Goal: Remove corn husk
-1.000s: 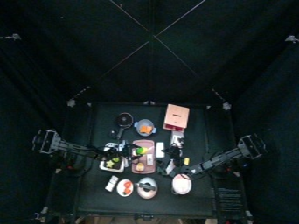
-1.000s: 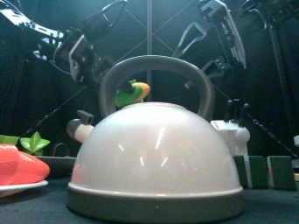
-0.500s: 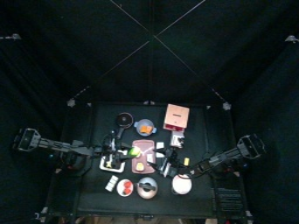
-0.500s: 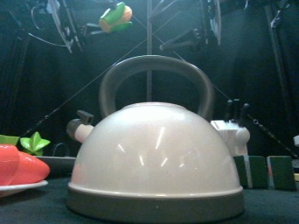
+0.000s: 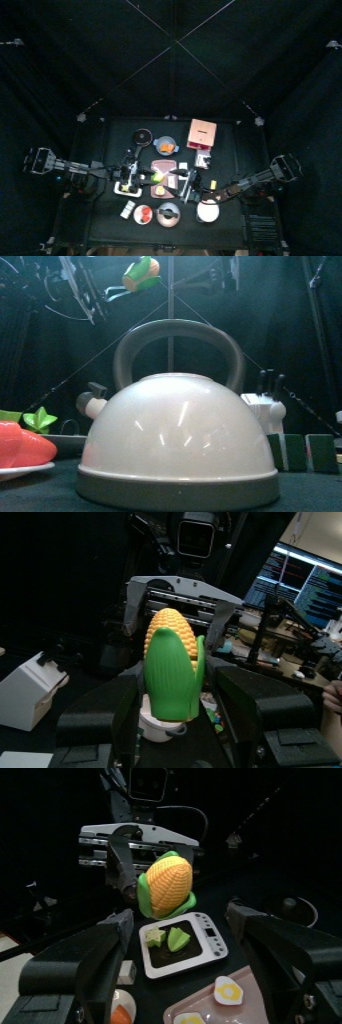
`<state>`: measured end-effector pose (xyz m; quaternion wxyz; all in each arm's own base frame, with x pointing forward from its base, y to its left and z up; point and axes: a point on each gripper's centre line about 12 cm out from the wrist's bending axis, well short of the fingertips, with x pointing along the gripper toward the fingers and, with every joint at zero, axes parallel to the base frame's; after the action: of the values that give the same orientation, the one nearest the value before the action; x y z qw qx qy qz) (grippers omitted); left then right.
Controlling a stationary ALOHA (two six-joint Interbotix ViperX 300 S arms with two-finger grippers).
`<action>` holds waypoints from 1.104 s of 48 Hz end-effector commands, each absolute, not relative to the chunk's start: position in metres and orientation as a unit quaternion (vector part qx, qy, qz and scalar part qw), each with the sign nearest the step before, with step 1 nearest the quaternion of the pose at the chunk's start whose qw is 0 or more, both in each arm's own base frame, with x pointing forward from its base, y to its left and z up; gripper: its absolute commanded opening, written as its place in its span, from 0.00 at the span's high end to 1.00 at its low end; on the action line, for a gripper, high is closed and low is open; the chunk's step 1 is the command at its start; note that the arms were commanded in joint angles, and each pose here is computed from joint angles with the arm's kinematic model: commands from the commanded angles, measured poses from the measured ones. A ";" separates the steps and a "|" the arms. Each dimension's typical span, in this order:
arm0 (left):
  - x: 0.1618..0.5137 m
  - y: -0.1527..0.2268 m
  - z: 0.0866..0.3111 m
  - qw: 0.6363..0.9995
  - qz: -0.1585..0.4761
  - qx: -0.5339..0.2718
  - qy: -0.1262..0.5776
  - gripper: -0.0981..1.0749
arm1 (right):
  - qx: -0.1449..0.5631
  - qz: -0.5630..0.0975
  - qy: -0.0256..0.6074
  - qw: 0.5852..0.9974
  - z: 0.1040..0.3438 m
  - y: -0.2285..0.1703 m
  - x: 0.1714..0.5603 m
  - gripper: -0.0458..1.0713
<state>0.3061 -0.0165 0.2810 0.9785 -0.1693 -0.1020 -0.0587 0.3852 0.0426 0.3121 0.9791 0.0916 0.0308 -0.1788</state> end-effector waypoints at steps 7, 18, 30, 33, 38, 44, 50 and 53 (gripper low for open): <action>0.308 -0.017 0.291 0.976 -0.063 -0.169 -0.119 0.34 | 0.106 -0.189 0.013 0.976 0.326 0.037 0.387 0.05; 0.309 -0.017 0.289 0.977 -0.063 -0.169 -0.117 0.34 | 0.113 -0.197 0.012 0.974 0.326 0.035 0.387 0.26; 0.314 -0.014 0.283 0.978 -0.055 -0.170 -0.107 0.34 | 0.127 -0.188 0.023 0.974 0.325 0.039 0.392 0.28; 0.315 -0.015 0.283 0.978 -0.056 -0.170 -0.107 0.34 | 0.134 -0.194 0.027 0.971 0.323 0.036 0.394 0.28; 0.315 -0.015 0.283 0.978 -0.056 -0.170 -0.106 0.34 | 0.144 -0.205 0.035 0.968 0.318 0.032 0.396 0.29; 0.315 -0.015 0.283 0.978 -0.056 -0.170 -0.106 0.34 | 0.156 -0.221 0.042 0.962 0.313 0.023 0.399 0.30; 0.314 -0.015 0.283 0.978 -0.056 -0.170 -0.107 0.34 | 0.162 -0.219 0.045 0.961 0.312 0.023 0.404 0.30; 0.315 -0.015 0.283 0.978 -0.056 -0.170 -0.106 0.34 | 0.166 -0.226 0.049 0.959 0.310 0.019 0.407 0.30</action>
<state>0.3114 -0.0128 0.2703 0.9802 -0.1714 -0.0867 -0.0486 0.4040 0.0263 0.2963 0.9608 0.1560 0.0656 -0.2194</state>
